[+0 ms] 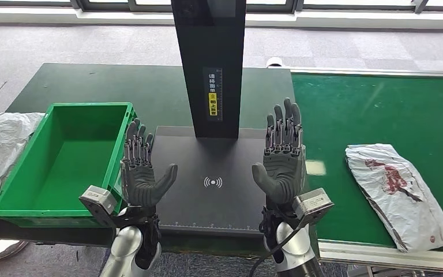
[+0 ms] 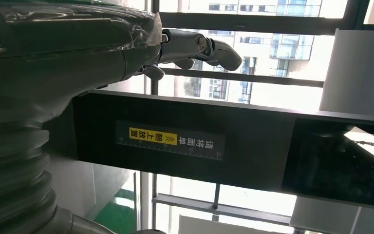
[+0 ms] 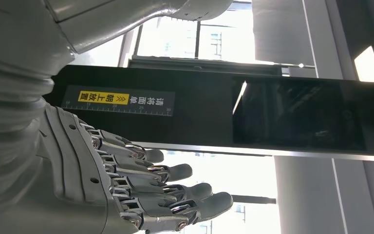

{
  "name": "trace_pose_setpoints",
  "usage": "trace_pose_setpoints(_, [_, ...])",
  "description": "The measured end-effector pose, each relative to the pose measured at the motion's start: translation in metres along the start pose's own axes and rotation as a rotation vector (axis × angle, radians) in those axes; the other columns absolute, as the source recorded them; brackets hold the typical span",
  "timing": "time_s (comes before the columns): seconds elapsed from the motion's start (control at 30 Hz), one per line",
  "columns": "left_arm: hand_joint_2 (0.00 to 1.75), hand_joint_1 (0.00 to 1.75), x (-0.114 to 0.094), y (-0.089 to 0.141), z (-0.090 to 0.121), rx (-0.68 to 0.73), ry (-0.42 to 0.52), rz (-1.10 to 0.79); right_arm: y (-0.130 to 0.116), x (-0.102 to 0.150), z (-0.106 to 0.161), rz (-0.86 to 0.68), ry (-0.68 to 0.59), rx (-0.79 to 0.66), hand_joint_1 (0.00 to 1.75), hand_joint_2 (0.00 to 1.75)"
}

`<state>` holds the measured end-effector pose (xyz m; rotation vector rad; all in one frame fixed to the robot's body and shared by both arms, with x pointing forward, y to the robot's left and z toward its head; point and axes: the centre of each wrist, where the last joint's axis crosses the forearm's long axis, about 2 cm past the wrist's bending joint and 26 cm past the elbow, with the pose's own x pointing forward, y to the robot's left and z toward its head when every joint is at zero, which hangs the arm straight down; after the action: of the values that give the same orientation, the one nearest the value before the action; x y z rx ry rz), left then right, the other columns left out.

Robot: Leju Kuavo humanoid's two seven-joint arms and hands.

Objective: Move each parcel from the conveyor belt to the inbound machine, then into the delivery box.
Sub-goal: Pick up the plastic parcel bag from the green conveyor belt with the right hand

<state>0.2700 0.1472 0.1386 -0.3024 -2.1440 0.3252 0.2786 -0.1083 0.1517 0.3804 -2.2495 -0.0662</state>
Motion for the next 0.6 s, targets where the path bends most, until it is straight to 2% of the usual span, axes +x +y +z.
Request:
trace_pose_setpoints(0.43, [1.75, 0.00, 0.0011, -0.0003, -0.0009, -0.002, 0.001, 0.000, -0.0001, -0.0001, 0.0009, 0.011, 0.001, -0.004, 0.00, 1.75])
trace_pose_setpoints(0.6, [1.75, 0.00, 0.0040, -0.0010, -0.0030, -0.002, -0.005, -0.001, -0.0052, -0.0007, 0.0030, 0.096, 0.005, -0.027, 0.00, 1.75])
